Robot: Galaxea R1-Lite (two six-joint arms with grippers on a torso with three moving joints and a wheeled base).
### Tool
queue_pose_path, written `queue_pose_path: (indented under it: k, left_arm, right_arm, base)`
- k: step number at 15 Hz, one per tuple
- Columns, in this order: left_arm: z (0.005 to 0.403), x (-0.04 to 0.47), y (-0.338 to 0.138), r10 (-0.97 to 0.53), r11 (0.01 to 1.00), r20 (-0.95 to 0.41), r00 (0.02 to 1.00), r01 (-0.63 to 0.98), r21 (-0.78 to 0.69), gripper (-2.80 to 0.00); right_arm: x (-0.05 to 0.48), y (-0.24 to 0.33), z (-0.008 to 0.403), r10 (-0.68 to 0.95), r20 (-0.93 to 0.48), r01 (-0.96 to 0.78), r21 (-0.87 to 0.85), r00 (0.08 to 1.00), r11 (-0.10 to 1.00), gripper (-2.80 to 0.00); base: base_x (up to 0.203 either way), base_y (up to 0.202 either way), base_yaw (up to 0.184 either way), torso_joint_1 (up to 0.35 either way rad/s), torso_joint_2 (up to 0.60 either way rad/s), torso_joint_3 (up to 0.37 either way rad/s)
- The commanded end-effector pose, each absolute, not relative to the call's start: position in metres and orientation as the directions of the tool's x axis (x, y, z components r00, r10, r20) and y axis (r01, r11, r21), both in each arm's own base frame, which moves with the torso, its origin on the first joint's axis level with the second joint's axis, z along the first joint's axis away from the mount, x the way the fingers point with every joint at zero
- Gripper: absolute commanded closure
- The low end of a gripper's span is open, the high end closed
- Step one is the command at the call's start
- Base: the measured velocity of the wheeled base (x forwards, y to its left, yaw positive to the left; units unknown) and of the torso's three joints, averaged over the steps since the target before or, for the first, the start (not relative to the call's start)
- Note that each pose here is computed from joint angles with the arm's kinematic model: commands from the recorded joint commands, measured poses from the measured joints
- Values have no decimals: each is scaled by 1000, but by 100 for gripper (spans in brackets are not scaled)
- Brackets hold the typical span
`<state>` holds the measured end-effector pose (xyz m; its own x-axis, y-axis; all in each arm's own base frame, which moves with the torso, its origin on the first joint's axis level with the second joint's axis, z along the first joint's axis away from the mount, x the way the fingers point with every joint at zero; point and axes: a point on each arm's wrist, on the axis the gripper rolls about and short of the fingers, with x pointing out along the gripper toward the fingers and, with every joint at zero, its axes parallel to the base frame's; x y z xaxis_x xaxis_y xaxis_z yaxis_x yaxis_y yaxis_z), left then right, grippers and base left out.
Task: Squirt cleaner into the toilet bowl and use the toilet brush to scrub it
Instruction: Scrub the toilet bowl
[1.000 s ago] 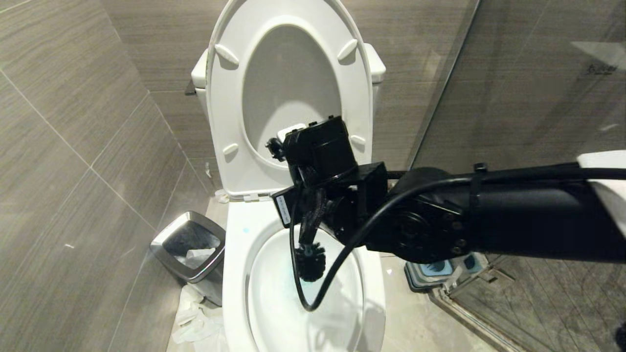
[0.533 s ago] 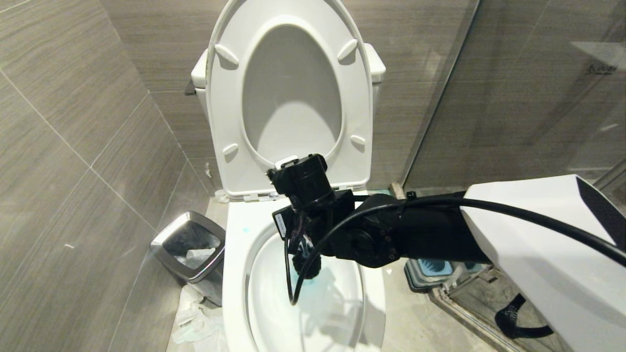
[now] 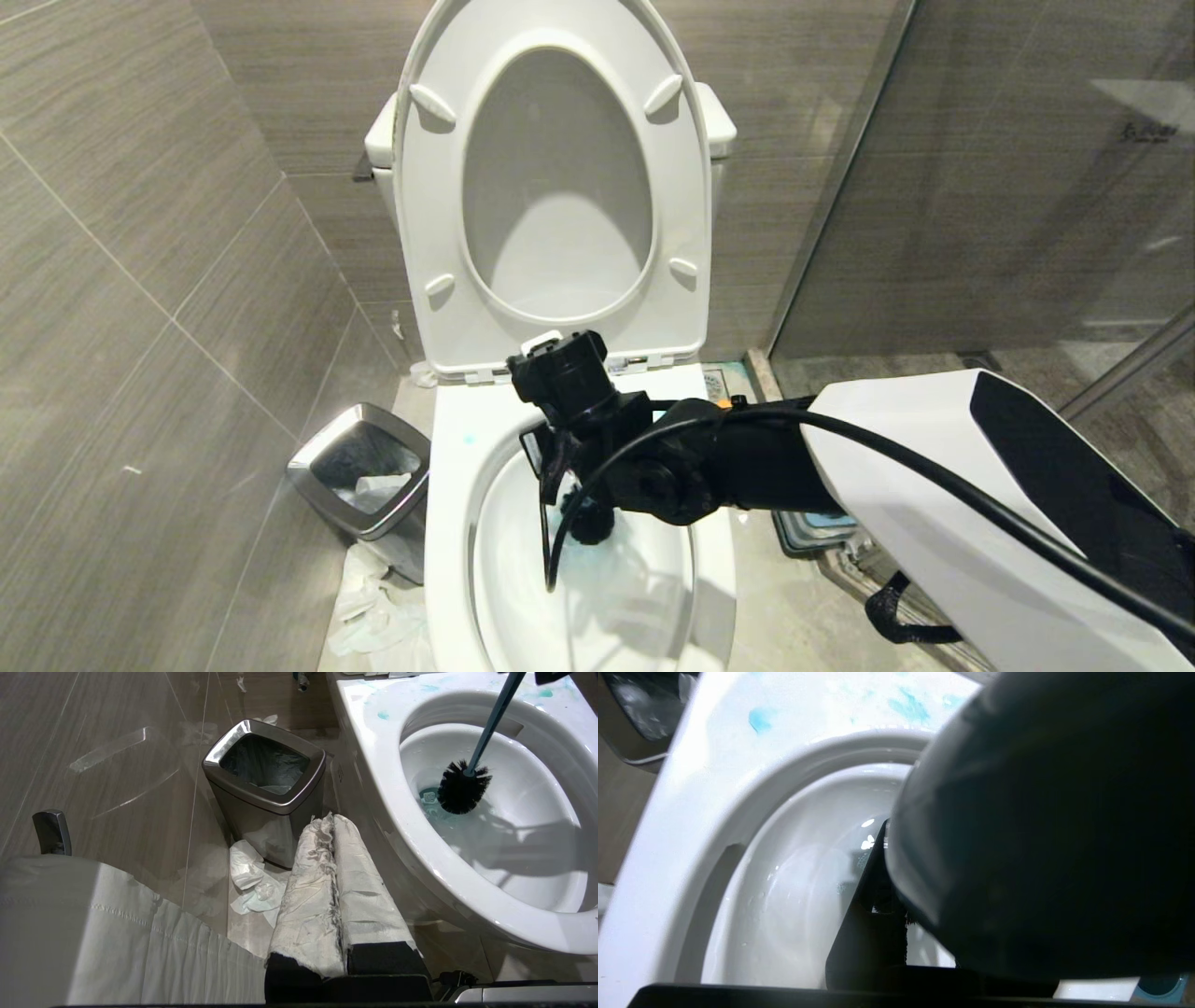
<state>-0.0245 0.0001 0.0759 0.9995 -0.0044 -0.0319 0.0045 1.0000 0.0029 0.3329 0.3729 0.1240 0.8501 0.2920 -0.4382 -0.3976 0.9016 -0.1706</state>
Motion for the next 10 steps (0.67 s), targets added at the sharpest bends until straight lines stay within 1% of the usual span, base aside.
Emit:
queue_pose_path:
  k: [1,5,7,9,10]
  left_arm:
    - [76,-24,0,-6,1000,-34,999,6,3,0]
    - [76,-24,0,-6,1000,-34,999,6,3,0]
    - [76,-24,0,-6,1000,-34,999,6,3,0]
    - [76,-24,0,-5,1000,-34,999,5,3,0]
    - [76,-24,0,-6,1000,-34,999,6,3,0]
  right_arm:
    - [336,375,108,278,-461,-395,-178,843,901,0]
    - [345,382,85,283,-435,-386,-168,855,907,0]
    - [345,383,80,279,-442,-386,-171,852,907,0]
    - [344,382,88,284,-430,-384,-166,857,908,0]
    - [342,380,100,291,-415,-383,-157,862,910,0]
  base:
    - [0,0,0,0,0,0]
    - [0,0,0,0,0,0]
    - [0,0,0,0,0,0]
    - [0,0,0,0,0,0]
    - [0,0,0,0,0,0]
